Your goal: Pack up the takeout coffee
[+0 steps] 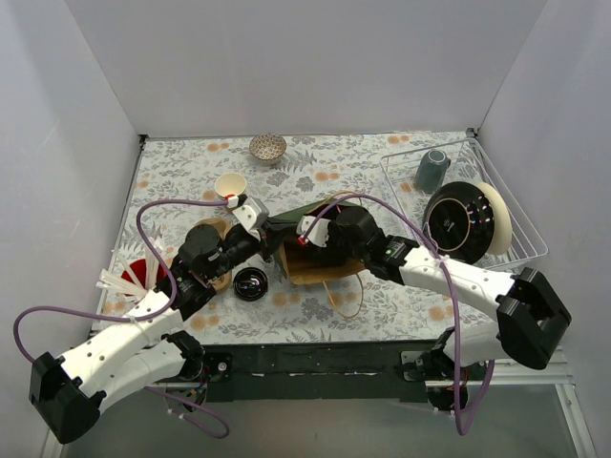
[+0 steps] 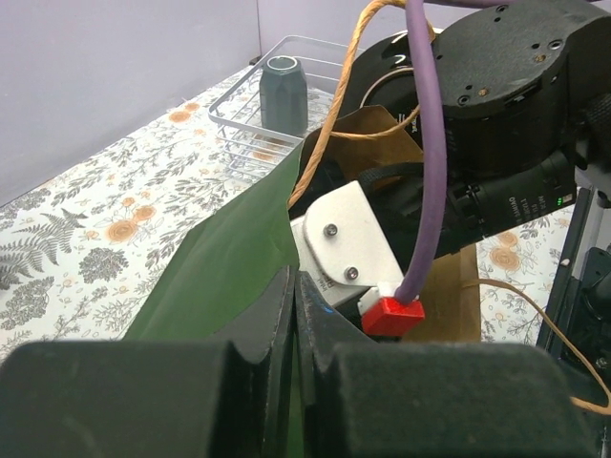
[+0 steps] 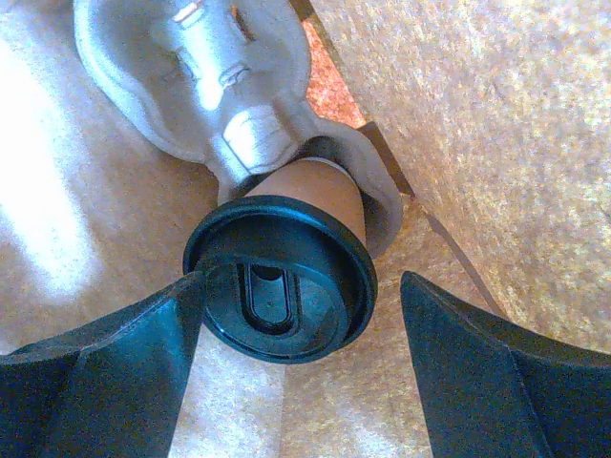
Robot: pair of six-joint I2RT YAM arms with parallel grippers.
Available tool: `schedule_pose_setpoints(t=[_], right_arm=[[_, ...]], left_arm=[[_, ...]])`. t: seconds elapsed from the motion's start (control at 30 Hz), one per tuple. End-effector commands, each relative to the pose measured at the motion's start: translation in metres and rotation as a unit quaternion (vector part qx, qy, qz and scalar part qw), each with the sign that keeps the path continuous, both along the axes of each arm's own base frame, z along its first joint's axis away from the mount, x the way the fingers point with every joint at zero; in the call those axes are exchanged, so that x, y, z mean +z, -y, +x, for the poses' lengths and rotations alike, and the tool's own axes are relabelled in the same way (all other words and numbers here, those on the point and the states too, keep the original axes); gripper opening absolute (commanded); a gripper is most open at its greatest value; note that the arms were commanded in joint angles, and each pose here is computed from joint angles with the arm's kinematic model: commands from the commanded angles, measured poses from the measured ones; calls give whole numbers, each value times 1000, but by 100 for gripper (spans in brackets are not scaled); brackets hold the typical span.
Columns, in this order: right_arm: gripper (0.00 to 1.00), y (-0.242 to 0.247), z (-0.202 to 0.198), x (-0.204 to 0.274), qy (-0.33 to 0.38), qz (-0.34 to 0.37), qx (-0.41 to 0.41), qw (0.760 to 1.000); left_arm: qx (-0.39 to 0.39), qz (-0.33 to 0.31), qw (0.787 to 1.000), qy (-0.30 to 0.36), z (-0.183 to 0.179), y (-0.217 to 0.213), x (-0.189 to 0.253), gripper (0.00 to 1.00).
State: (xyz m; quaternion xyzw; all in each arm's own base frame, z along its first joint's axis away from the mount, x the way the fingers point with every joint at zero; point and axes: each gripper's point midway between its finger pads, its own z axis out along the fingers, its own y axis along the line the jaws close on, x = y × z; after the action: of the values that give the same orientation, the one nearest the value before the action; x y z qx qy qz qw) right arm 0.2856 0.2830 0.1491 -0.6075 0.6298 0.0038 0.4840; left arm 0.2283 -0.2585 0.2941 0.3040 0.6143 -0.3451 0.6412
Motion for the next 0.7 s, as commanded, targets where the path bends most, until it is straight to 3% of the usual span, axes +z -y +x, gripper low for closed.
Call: schedule_pose_setpoints(t=[0.0, 0.17, 0.5, 0.67], right_arm=[[90, -1, 2, 41, 17, 39, -8, 999], [87, 3, 2, 41, 14, 31, -17, 999], [62, 1, 10, 41, 16, 30, -37, 999], [54, -2, 17, 40, 15, 27, -38, 999]], left_arm=[[-9, 4, 1000, 10, -2, 2, 13, 0], [-20, 5, 1000, 10, -4, 4, 14, 0], [-31, 1, 1000, -1, -11, 4, 12, 0], [-48, -8, 999, -11, -16, 8, 9, 0]])
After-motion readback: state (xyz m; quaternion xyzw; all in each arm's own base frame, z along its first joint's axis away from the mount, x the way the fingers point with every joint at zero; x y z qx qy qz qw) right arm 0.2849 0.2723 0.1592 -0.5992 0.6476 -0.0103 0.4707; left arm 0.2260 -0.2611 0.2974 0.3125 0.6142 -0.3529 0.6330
